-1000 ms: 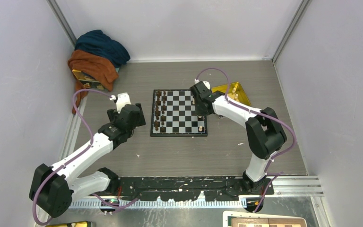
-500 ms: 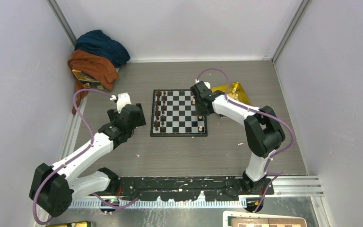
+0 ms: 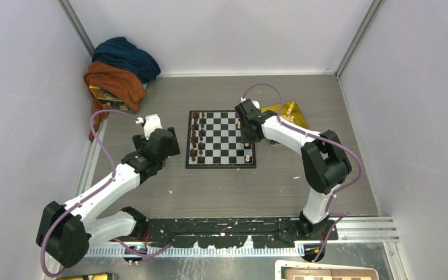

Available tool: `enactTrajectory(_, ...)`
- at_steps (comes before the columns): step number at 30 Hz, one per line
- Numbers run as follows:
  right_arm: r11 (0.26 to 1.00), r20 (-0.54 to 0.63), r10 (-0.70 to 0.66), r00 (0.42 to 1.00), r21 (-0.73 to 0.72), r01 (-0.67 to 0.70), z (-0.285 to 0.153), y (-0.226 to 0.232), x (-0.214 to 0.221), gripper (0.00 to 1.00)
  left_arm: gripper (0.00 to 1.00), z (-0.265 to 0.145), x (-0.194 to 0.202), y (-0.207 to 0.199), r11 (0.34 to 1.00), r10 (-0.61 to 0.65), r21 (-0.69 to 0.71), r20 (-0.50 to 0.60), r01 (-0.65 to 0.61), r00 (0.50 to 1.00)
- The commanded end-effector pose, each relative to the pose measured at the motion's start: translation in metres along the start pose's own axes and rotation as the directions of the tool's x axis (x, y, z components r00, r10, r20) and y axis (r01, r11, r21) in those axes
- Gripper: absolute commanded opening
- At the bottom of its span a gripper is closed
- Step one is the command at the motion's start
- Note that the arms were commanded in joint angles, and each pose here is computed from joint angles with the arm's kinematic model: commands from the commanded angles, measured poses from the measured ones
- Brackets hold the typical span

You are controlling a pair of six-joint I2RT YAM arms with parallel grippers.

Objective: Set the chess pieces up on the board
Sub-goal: Place the chess piece on the chessboard.

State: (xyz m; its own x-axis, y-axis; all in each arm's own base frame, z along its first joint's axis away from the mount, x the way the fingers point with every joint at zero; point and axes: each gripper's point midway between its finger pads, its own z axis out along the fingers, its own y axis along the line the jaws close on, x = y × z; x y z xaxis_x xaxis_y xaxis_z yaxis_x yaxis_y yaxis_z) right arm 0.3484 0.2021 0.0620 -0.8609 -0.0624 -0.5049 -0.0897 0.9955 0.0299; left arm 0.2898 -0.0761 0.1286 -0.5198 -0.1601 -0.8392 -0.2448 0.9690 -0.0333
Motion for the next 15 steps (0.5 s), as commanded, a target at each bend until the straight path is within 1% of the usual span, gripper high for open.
enactTrajectory(1, 1.0, 0.062, 0.007, 0.998, -0.029, -0.005, -0.012, 0.009, -0.026, 0.32, 1.0, -0.001, -0.013, -0.005, 0.999, -0.035, 0.009, 0.044, 0.034, 0.998)
enactTrajectory(10, 0.999, 0.079, 0.006, 0.997, -0.033, -0.004, -0.025, 0.009, -0.034, 0.33, 1.0, -0.002, -0.015, -0.004, 0.999, -0.037, 0.009, 0.05, 0.037, 0.998)
enactTrajectory(15, 0.999, 0.139, 0.021, 0.99, -0.031, -0.016, -0.046, 0.007, -0.052, 0.33, 1.0, -0.002, -0.013, -0.003, 0.999, -0.041, 0.01, 0.048, 0.041, 0.998)
